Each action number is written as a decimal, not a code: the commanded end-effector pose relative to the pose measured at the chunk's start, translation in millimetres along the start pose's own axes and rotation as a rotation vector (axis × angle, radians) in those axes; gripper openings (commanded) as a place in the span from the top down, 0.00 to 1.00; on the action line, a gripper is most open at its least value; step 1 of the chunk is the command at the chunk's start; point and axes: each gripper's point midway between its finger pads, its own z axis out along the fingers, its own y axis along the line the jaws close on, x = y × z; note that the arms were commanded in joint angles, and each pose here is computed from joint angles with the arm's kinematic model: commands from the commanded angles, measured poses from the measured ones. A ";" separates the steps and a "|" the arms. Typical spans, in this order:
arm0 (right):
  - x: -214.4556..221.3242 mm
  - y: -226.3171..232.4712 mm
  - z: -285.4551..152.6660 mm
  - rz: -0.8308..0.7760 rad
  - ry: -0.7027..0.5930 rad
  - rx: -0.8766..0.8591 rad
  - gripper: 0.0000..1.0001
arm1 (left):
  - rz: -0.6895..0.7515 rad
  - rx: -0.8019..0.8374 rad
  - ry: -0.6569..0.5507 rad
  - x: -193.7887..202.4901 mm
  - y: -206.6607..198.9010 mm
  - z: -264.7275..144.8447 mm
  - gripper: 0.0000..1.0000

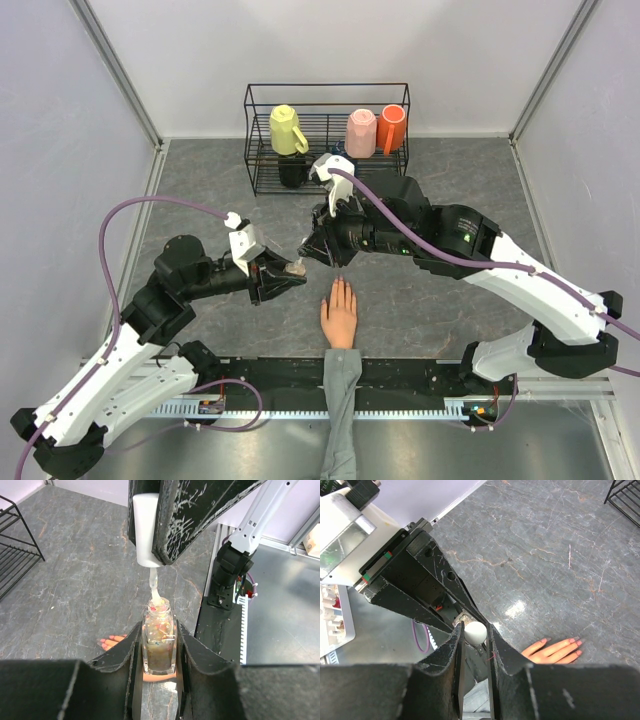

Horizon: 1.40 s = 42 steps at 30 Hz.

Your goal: Paint the nails

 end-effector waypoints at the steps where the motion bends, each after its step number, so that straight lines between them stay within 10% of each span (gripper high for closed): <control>1: -12.9 1.9 -13.6 -0.007 -0.057 -0.002 1.00 | 0.047 0.010 -0.023 -6.0 -0.4 1.0 0.98; 26: -21.6 -51.7 -40.3 0.067 -0.228 0.269 1.00 | 0.098 -0.263 -0.141 -24.1 41.5 -12.8 0.98; 42: 87.3 -151.3 20.8 0.119 -0.166 0.304 1.00 | 0.215 -0.578 -0.273 -79.3 147.6 39.2 0.98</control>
